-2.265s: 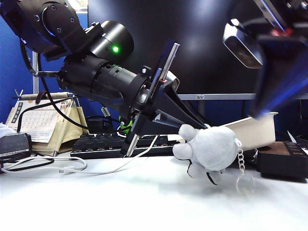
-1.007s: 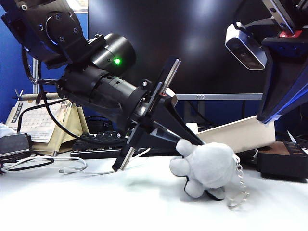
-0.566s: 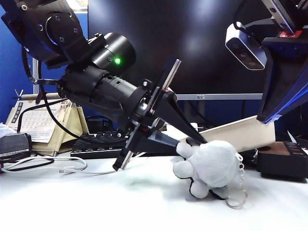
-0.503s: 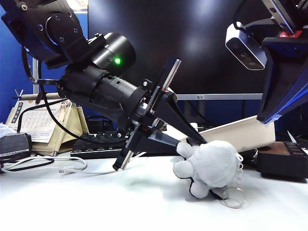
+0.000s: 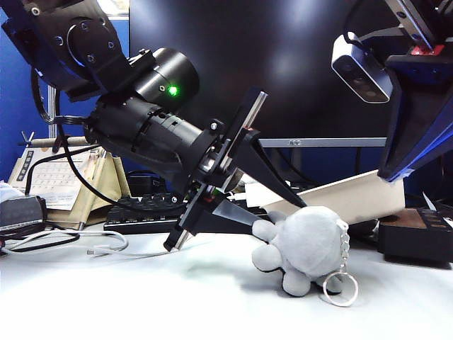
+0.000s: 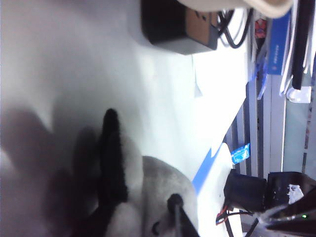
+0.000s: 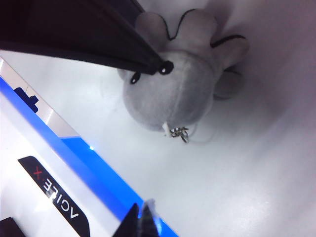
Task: Place the tilting octopus upright.
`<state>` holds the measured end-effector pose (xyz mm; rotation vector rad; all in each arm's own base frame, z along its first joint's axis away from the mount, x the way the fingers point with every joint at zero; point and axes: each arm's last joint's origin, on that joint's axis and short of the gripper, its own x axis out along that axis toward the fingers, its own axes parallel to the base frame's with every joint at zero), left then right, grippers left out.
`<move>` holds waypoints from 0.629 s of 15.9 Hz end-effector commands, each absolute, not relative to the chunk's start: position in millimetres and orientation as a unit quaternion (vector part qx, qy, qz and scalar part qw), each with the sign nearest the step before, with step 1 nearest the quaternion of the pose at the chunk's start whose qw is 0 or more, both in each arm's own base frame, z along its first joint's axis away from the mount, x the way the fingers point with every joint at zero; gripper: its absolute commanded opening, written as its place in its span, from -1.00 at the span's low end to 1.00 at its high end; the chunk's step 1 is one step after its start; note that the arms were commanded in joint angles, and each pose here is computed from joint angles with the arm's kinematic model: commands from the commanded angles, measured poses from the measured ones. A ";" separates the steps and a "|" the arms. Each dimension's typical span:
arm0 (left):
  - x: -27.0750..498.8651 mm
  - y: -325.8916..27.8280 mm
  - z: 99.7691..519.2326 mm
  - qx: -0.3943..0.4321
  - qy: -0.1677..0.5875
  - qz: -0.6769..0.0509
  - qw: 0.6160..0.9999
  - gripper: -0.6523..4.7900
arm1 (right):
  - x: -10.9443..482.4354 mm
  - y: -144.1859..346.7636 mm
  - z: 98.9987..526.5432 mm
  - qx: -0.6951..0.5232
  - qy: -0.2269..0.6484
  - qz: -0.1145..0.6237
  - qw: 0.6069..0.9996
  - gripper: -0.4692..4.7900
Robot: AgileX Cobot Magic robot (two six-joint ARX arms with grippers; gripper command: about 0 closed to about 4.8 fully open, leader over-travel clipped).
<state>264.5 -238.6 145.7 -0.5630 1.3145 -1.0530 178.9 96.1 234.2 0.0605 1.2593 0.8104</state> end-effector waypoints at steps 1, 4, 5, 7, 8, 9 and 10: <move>266.2 -238.1 147.8 -0.238 0.562 -0.469 0.639 -0.08 | 178.2 95.9 235.6 0.025 0.570 0.374 0.731 -0.82; 274.7 -226.4 147.4 -0.251 0.563 -0.457 0.641 -0.08 | 178.2 95.9 235.6 0.024 0.569 0.375 0.731 -0.82; 277.2 -222.7 147.2 -0.256 0.565 -0.455 0.640 -0.08 | 178.2 95.9 235.6 0.024 0.569 0.375 0.732 -0.82; 283.0 -211.1 144.9 -0.266 0.575 -0.433 0.641 -0.08 | 178.3 95.9 235.6 0.024 0.569 0.375 0.732 -0.82; 283.4 -209.7 144.6 -0.267 0.577 -0.430 0.641 -0.08 | 178.4 96.0 235.6 0.024 0.568 0.375 0.732 -0.82; 283.4 -209.7 144.5 -0.265 0.576 -0.432 0.641 -0.08 | 178.5 96.0 235.7 0.024 0.568 0.375 0.732 -0.82; 283.4 -209.7 144.5 -0.260 0.572 -0.437 0.644 -0.08 | 178.8 96.2 235.8 0.024 0.566 0.376 0.733 -0.82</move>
